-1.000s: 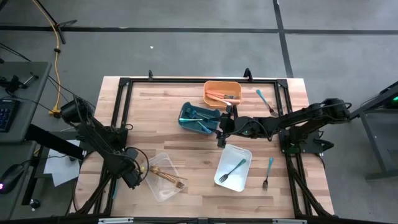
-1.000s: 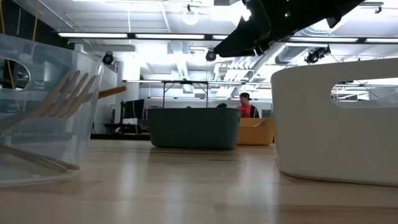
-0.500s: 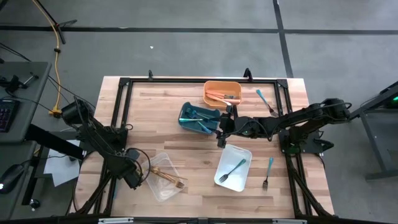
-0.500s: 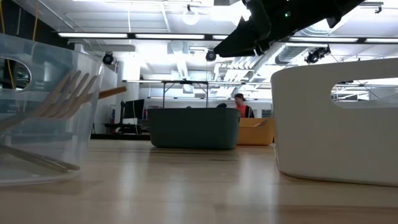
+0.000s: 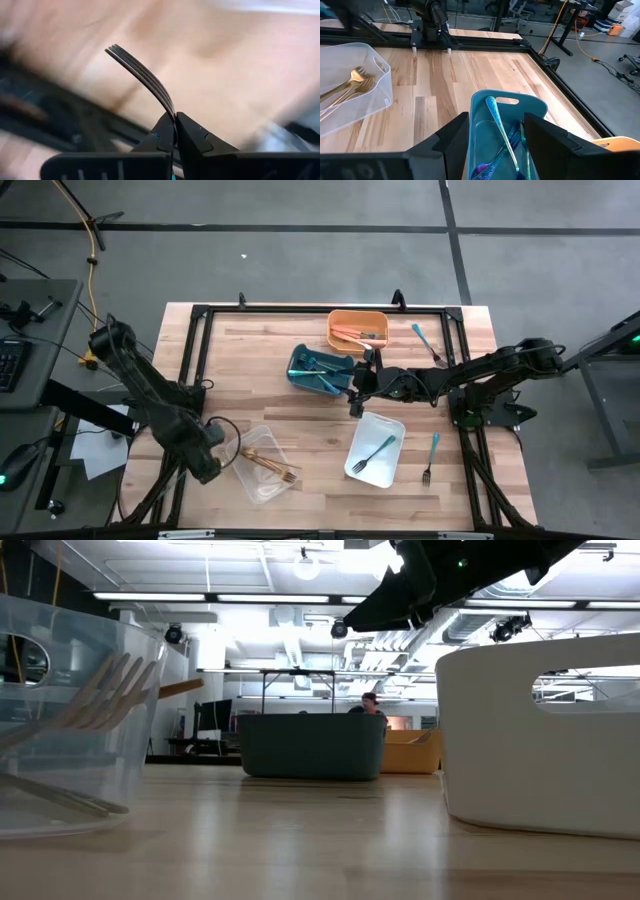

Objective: Sort silverware by color (type)
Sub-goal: Put the blue-black fork into the white bin

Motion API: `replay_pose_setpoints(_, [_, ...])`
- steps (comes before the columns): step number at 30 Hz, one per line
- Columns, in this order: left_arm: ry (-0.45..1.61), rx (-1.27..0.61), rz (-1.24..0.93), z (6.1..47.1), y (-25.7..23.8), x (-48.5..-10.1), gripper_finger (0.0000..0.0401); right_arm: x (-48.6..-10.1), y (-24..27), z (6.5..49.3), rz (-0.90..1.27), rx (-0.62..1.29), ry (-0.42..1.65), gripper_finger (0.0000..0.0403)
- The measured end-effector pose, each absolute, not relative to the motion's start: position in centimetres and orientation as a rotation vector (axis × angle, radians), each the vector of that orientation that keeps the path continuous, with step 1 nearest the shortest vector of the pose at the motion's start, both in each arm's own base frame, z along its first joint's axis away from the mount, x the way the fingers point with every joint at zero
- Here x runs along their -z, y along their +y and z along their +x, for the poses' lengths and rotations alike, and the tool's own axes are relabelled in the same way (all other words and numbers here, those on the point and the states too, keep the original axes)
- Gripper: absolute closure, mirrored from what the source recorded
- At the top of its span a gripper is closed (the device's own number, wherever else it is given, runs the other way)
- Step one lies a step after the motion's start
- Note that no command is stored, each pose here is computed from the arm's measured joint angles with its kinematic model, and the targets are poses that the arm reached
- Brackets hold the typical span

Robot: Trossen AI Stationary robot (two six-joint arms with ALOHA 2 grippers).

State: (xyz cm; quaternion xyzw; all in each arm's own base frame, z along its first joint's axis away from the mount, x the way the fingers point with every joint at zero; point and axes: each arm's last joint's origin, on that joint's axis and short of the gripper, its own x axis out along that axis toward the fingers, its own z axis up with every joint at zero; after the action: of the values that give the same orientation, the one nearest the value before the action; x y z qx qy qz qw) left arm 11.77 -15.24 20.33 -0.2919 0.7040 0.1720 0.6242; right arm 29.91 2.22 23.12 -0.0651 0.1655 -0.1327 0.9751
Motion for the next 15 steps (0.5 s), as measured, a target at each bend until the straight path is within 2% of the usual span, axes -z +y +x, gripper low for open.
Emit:
replay_pose_setpoints(4, [1.44, -0.115, -0.665, 12.0, -15.0, -25.2, 0.0399, -23.1, 2.2, 29.9, -0.131, 0.268, 0.334, 0.0219])
replay_pose_setpoints(8, [1.114, 0.033, -0.605, 12.0, -13.6, -30.5, 0.0399, -23.1, 2.2, 29.9, -0.132, 0.267, 0.334, 0.0219])
replay_pose_setpoints(12, [0.69, 0.053, -0.305, 12.4, -11.6, -34.0, 0.04, -23.1, 2.2, 29.9, -0.132, 0.267, 0.333, 0.0219])
replay_pose_setpoints(15, [0.485, 0.0, -0.028, 13.0, -10.3, -35.5, 0.04, -23.1, 2.2, 29.9, -0.131, 0.268, 0.333, 0.0219])
